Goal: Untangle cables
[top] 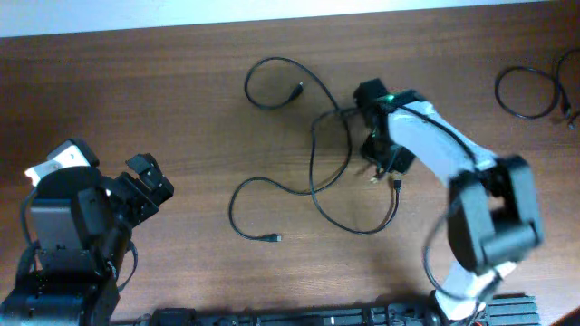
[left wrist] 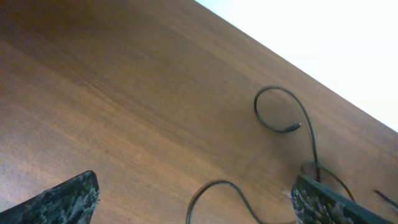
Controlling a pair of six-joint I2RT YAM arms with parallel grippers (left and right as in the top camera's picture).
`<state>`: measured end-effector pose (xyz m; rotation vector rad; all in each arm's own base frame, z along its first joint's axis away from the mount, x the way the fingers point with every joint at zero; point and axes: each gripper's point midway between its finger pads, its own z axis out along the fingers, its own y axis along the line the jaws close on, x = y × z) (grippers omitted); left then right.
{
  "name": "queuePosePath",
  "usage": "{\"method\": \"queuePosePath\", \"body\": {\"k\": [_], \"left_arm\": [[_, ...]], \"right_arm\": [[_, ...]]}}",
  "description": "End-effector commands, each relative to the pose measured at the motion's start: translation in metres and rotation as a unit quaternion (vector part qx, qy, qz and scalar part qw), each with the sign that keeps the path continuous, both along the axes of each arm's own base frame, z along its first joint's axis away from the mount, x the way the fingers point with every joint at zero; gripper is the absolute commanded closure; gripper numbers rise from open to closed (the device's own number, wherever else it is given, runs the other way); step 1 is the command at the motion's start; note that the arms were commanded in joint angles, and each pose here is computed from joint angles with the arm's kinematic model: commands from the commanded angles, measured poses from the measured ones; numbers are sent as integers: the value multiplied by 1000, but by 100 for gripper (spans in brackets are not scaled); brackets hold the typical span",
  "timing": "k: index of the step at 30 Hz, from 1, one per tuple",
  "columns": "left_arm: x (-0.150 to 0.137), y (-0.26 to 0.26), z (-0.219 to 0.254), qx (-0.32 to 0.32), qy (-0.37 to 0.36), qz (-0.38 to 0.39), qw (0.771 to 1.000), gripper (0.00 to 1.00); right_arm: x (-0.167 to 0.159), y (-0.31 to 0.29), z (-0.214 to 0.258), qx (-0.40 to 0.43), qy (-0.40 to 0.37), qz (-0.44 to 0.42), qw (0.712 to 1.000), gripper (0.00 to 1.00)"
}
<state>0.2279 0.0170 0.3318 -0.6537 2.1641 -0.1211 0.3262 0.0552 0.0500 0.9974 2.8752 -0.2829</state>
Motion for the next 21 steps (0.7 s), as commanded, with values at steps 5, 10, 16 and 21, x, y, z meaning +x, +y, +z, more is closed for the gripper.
{"method": "queuePosePath", "body": {"k": [5, 10, 16, 21], "left_arm": [[-1, 3, 3, 10, -4, 2, 1000, 1], [-1, 3, 3, 10, -4, 2, 1000, 1], [-1, 3, 3, 10, -4, 2, 1000, 1], [-1, 3, 3, 10, -4, 2, 1000, 1]], "right_arm": [[-83, -25, 77, -15, 43, -10, 999, 96], [-154, -36, 22, -27, 170, -9, 985, 95], [-168, -9, -42, 73, 156, 18, 985, 50], [-167, -10, -58, 75, 134, 20, 988, 18]]}}
